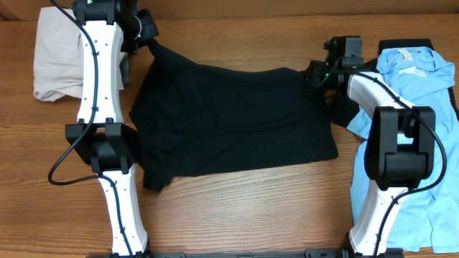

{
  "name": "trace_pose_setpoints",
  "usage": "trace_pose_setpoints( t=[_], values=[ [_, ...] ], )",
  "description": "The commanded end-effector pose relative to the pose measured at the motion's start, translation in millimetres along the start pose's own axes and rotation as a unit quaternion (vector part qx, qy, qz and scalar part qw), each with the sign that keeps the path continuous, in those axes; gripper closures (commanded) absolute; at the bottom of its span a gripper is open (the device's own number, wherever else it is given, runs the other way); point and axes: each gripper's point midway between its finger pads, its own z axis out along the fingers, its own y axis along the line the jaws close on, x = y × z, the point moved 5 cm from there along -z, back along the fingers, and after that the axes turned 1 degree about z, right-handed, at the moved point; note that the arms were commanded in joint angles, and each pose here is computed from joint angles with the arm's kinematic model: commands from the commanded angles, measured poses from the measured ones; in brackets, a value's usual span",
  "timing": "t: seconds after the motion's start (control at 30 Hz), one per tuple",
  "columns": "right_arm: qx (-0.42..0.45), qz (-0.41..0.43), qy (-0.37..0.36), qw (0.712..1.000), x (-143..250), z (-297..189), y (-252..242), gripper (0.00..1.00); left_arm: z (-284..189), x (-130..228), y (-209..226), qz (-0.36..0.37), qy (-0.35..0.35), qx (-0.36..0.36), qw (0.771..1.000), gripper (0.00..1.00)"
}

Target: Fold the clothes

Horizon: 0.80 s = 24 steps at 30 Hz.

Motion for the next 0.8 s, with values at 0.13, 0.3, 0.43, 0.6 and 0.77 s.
trace_pose_setpoints(
  t=[0.13, 0.3, 0.43, 0.6, 0.77],
  values=[
    [-0.003, -0.004, 0.009, 1.000, 9.3, 26.1, -1.2, 0.49, -7.2, 3.3, -17.6, 0.006, -0.005, 0.015, 1.000, 0.94],
    [-0.012, 0.008, -0.020, 1.000, -10.0, 17.6, 5.0, 0.89, -6.8, 10.8, -17.6, 0.015, 0.011, 0.009, 1.000, 0.96],
    [-0.016, 0.007, -0.035, 0.999, -28.7, -2.0, 9.8, 0.92, -7.2, 13.1, -15.8, 0.031, 0.018, 0.006, 0.999, 0.96],
    [-0.012, 0.015, -0.047, 0.999, -50.4, -43.1, 9.1, 0.94, -7.7, 17.8, -10.6, 0.051, 0.032, -0.001, 0.998, 0.96],
    [-0.019, 0.013, -0.034, 0.999, -54.5, -85.4, 6.6, 0.94, -10.4, 28.6, 2.2, 0.041, 0.066, -0.018, 0.997, 0.96]
  ],
)
